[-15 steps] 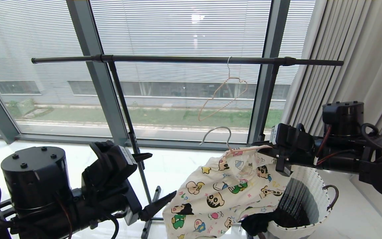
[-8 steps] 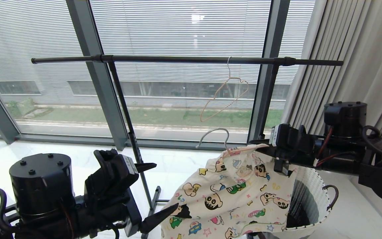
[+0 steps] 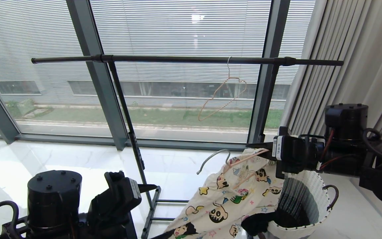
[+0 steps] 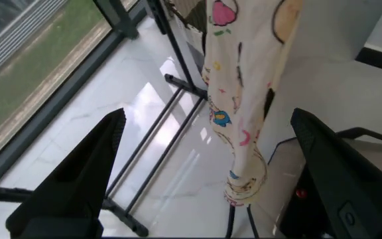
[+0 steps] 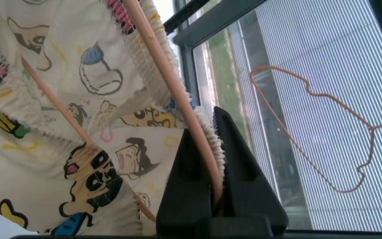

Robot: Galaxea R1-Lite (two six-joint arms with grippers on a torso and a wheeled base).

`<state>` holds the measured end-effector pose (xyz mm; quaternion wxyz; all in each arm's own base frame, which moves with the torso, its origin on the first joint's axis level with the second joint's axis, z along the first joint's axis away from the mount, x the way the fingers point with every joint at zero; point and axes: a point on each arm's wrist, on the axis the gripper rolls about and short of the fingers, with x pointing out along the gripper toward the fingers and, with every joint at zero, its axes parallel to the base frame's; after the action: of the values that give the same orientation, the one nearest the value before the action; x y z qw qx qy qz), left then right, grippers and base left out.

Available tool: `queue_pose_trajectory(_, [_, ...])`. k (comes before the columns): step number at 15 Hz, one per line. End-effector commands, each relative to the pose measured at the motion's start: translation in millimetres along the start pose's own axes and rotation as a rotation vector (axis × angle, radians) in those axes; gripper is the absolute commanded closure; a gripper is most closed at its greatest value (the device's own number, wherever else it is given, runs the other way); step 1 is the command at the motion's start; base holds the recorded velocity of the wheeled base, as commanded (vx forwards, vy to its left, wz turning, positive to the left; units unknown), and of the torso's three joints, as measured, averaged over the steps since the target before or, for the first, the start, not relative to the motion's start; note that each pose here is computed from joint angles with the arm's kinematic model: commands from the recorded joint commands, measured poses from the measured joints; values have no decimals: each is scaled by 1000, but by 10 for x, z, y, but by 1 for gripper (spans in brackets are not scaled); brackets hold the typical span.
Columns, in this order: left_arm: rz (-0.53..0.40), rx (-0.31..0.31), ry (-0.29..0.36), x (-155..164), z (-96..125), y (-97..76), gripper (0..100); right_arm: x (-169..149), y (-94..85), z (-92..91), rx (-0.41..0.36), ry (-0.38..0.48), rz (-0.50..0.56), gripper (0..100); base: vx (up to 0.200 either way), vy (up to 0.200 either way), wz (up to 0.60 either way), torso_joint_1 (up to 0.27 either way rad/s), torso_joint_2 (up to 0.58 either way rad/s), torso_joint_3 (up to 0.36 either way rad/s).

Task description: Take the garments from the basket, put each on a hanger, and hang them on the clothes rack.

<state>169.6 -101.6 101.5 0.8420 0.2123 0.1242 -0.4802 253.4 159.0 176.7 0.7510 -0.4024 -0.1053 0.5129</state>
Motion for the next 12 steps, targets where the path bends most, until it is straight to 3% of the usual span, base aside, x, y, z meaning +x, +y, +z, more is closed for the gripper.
queue_pose_trajectory(1, [-51,7,16,31,-29,-102,0,5,12,-12,4,5,3,100,0,0,0,0,0,0])
queue_pose_trajectory(3, [-44,-50,98,-62,-243,-161,0,-61,-40,-111,45,42,-27,100,0,0,0,0,0,0])
queue_pose_trajectory(4, [5,-88,128,-152,-341,-112,0,-89,-70,-122,68,46,-41,100,0,0,0,0,0,0])
queue_pose_trajectory(8, [189,-176,144,-307,-439,200,0,-137,-180,-28,218,-3,-106,100,0,0,0,0,0,0])
queue_pose_trajectory(12, [224,-163,118,-151,-381,463,0,-148,-243,214,300,-64,-133,100,0,0,0,0,0,0])
